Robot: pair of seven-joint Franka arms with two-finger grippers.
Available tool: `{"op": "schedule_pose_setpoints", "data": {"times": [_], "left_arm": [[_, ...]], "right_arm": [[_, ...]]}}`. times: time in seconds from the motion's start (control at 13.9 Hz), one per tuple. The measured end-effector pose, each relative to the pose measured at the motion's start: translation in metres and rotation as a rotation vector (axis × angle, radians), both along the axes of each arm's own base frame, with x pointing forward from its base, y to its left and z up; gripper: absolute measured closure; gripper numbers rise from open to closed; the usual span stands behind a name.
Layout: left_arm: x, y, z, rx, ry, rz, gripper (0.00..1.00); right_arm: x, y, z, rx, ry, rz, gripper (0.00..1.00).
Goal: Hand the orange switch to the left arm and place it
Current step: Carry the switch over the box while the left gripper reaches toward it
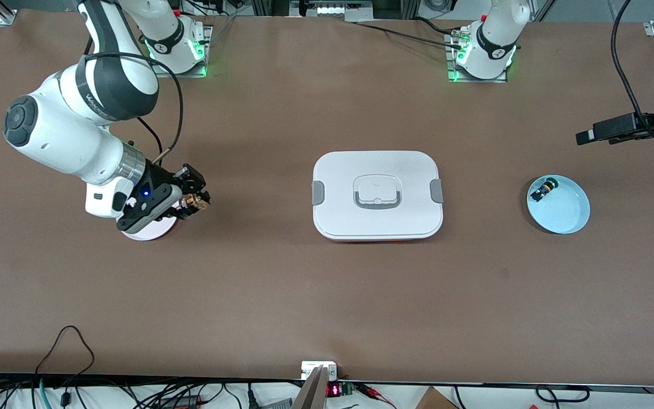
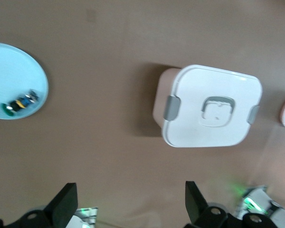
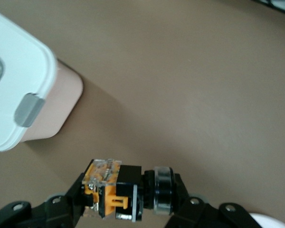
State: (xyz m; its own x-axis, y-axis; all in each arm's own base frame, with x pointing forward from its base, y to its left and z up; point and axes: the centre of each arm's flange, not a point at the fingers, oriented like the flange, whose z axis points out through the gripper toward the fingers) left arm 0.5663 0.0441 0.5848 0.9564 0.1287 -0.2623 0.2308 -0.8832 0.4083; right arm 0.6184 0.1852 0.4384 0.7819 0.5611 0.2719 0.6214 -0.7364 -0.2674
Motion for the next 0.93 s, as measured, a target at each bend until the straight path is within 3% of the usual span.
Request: {"op": "schedule_pose_setpoints", "data": {"times": [0.14, 0.43, 0.65, 0.93], "left_arm": [[0.0, -0.001, -0.015, -0.139, 0.035, 0.024, 0.0], [0.003, 0.0, -0.056, -0.437, 0.076, 0.065, 0.0], [0.003, -0.012, -0.086, -0.666, 0.12, 0.105, 0.0], [0.005, -0.03, -0.136, -0.977, 0.086, 0.149, 0.0]], "right_arm": [[-0.002, 0.011, 0.005, 0.133, -0.053, 0.125, 0.27], [-0.008, 0.038, 0.015, 0.391, -0.224, 0.361, 0.27], [-0.017, 0.072, 0.022, 0.586, -0.352, 0.457, 0.27], [-0.029, 0.119, 0.042, 0.73, -0.442, 0.51, 0.27]]}}
